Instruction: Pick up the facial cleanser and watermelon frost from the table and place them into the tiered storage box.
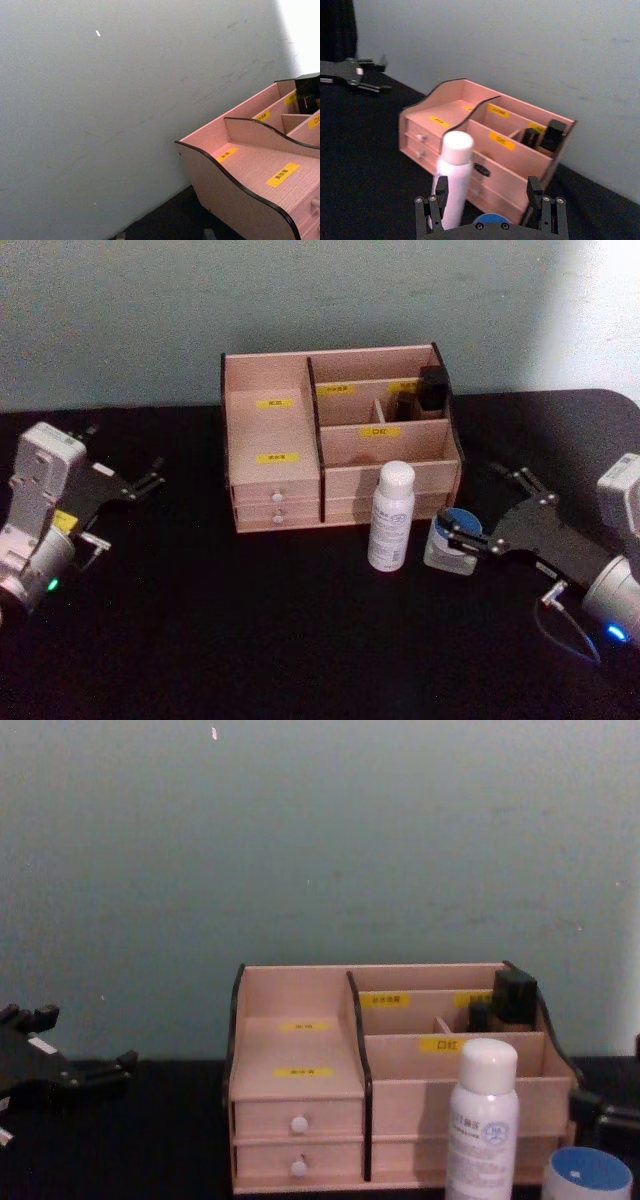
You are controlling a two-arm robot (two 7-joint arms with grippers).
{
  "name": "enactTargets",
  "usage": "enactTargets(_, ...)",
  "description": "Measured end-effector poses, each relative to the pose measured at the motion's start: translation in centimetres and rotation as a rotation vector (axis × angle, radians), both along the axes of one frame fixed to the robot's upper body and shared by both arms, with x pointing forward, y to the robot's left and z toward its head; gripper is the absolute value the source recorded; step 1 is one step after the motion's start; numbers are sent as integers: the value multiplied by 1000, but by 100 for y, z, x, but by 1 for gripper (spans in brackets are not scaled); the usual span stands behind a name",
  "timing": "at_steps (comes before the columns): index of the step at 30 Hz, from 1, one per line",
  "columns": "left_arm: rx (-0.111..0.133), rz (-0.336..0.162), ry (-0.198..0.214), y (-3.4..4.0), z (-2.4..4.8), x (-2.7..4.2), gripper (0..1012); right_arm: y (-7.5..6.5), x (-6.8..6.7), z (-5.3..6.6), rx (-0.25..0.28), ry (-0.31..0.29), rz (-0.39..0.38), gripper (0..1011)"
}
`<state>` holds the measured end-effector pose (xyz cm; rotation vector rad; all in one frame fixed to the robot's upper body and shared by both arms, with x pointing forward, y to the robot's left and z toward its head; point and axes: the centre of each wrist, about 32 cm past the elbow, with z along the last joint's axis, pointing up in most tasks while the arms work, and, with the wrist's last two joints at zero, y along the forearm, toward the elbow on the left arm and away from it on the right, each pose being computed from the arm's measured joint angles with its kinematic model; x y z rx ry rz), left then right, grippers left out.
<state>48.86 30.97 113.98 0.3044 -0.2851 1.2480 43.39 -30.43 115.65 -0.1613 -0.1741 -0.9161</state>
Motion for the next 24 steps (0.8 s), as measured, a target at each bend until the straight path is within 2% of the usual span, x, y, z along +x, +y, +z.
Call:
enactTargets(11,0,0,0,0,0,0,1001,126,66,-92,23,80,66,1002)
enactTargets(24,0,0,0,0,0,0,1001,233,224,-192,27,131,79,1002)
